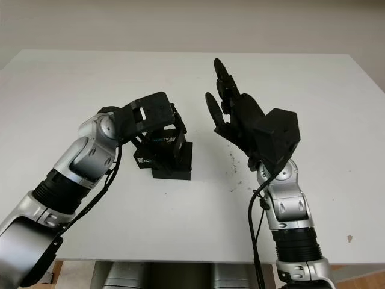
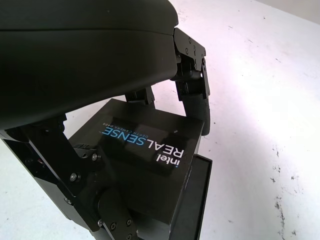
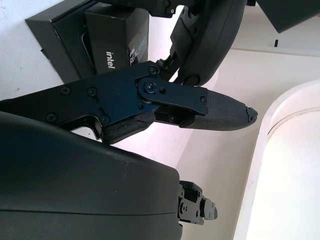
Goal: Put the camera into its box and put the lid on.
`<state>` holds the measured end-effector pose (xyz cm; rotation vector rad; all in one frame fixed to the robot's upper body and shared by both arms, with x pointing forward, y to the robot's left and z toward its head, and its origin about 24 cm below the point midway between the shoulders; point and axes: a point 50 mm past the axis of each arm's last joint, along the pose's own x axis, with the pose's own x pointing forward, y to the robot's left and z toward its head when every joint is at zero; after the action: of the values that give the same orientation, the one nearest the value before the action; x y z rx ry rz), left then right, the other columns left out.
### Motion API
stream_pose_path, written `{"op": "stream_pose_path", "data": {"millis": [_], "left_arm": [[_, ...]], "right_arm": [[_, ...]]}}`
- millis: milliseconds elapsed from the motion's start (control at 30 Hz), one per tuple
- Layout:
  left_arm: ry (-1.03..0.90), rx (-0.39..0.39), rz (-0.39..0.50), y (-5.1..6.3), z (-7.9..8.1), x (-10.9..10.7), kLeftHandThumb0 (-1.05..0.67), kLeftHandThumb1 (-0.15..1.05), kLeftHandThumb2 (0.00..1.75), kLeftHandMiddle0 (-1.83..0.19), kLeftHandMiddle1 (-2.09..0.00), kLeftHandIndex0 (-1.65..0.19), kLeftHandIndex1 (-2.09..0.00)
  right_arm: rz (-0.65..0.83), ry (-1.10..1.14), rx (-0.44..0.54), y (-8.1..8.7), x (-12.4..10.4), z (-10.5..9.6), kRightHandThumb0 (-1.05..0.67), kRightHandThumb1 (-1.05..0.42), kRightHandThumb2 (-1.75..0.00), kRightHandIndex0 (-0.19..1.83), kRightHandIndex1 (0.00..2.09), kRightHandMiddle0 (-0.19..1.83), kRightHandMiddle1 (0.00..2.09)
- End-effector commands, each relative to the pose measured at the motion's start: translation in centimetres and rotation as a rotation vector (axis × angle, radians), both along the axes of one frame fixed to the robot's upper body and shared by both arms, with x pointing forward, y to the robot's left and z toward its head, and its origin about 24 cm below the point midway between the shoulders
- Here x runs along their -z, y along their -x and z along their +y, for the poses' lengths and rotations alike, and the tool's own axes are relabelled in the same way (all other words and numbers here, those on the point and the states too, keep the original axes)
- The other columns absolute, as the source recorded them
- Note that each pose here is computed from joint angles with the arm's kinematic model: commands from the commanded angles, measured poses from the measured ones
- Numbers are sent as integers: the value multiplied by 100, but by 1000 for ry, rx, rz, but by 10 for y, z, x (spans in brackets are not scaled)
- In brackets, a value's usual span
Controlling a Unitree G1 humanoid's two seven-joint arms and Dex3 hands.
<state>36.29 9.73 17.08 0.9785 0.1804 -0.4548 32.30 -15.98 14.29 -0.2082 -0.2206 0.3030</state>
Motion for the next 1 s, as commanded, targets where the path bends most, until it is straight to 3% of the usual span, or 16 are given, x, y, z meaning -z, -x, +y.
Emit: {"op": "stream_pose_path", "data": {"millis": [0,167,300,533,767,967], "left_arm": [[12,-11,10,-1,0,0,-12,91,5,-43,-147,-38,-149],[84,-46,66,-3,0,-2,-12,92,6,-40,-144,-35,-152],[96,-51,72,-2,-6,-4,-12,92,5,-35,-157,-32,-165],[21,-31,56,1,-20,5,-14,91,5,-39,-157,-33,-158],[-8,-33,97,4,-22,15,-17,90,5,-40,-156,-30,-155],[-134,17,118,9,-26,28,-21,89,5,-37,-153,-33,-146]], "right_arm": [[-5,-1,4,-1,-1,-3,-82,-105,-64,-15,5,-9,6],[-10,3,-2,-3,-4,-4,-84,-105,-63,-15,5,-10,6],[-9,4,-18,-5,-4,-3,-82,-105,-62,-16,5,-11,5],[-13,-8,-19,-4,-6,-2,-83,-105,-61,-15,5,-10,6],[-18,-11,-23,-4,-7,-5,-78,-105,-62,-17,4,-13,4],[-20,-11,-11,-5,-10,-5,-77,-105,-62,-17,5,-13,4]]}}
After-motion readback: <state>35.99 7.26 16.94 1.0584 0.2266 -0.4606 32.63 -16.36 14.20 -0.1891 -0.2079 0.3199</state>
